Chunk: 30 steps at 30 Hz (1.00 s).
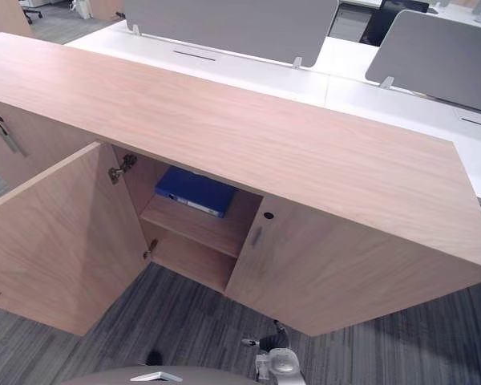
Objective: Walk over to the cabinet, pick up the folder, carry it to the office cabinet, place the folder inside the office cabinet, then close the office cabinet door
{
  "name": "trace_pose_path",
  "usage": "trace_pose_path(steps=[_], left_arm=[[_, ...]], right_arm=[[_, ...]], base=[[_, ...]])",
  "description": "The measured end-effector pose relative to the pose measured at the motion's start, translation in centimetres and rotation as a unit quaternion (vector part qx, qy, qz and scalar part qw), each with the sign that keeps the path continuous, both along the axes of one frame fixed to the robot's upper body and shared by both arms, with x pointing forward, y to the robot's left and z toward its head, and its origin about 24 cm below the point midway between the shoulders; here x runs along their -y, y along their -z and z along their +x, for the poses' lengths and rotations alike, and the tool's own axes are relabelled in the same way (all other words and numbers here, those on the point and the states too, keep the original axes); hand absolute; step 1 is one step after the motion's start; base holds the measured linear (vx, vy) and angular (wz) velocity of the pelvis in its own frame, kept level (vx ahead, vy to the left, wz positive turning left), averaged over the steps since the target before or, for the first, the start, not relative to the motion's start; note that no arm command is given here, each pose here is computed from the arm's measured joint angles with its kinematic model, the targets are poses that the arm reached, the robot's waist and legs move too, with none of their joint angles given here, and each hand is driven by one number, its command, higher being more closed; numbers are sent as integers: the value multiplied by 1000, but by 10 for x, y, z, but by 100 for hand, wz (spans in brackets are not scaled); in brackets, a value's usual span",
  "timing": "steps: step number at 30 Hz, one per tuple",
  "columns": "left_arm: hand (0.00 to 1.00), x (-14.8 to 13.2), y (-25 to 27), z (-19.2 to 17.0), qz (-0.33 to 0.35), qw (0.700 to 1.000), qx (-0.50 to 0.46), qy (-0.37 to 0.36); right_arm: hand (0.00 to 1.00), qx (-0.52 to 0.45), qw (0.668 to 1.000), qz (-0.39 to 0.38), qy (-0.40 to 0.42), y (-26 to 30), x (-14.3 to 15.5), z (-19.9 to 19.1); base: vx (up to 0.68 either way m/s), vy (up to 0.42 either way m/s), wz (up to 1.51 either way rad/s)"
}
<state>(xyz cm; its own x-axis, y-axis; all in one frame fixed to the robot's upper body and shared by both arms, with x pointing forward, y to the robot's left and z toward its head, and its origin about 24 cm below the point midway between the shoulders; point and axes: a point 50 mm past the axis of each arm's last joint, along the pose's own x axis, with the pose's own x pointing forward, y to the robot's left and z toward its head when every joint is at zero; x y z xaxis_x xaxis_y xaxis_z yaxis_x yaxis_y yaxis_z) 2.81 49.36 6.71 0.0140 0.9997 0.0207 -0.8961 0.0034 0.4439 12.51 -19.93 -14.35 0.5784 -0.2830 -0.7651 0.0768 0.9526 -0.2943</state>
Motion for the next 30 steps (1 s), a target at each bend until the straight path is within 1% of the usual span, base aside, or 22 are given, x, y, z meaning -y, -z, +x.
trace_pose_path(steps=[1,2,3,5,7,10,12,15,17,21,23,27,29,30], left_arm=[[0,-7,-14,10,26,998,-44,26],[0,-9,-15,19,28,995,-79,48],[0,-6,-3,25,6,994,-91,59],[0,3,22,31,-40,991,-105,69],[0,12,36,44,-61,987,-112,93],[0,18,35,63,-52,982,-126,133],[0,24,36,76,-44,977,-135,161],[0,29,30,92,-27,973,-127,188],[0,42,30,110,-14,968,-116,223],[0,53,40,116,-23,967,-112,229],[0,64,48,122,-28,963,-109,243],[0,80,62,127,-46,955,-118,268],[0,92,67,135,-49,950,-110,287],[0,93,68,134,-52,951,-109,285]], right_arm=[[0,-4,1000,-6,-7,0,3,-2],[0,-9,1000,-13,-15,1,7,-4],[0,-9,1000,-12,-16,1,6,-4],[0,-3,1000,-5,-23,1,-1,0],[0,-6,1000,4,-23,2,-7,-1],[0,-20,1000,2,-17,5,-4,-12],[0,-20,1000,-1,-13,5,-2,-13],[0,-20,1000,0,-13,5,-3,-13],[0,-20,1000,-1,-15,5,-2,-12],[0,-20,1000,-3,-12,5,-1,-12],[0,-20,1000,-5,-1,4,3,-11],[0,-5,1000,-6,0,0,3,2],[0,3,1000,-6,-2,-2,3,8],[0,3,1000,-6,-2,-2,3,8]], base=[[26,17,20],[36,53,18],[13,73,7],[-28,36,-6],[-54,-14,1],[-29,-41,4],[-46,-30,2],[-26,-11,0],[0,0,0],[44,-7,5],[50,-7,12],[3,-6,1],[-30,-16,-3],[-31,-19,-1]])
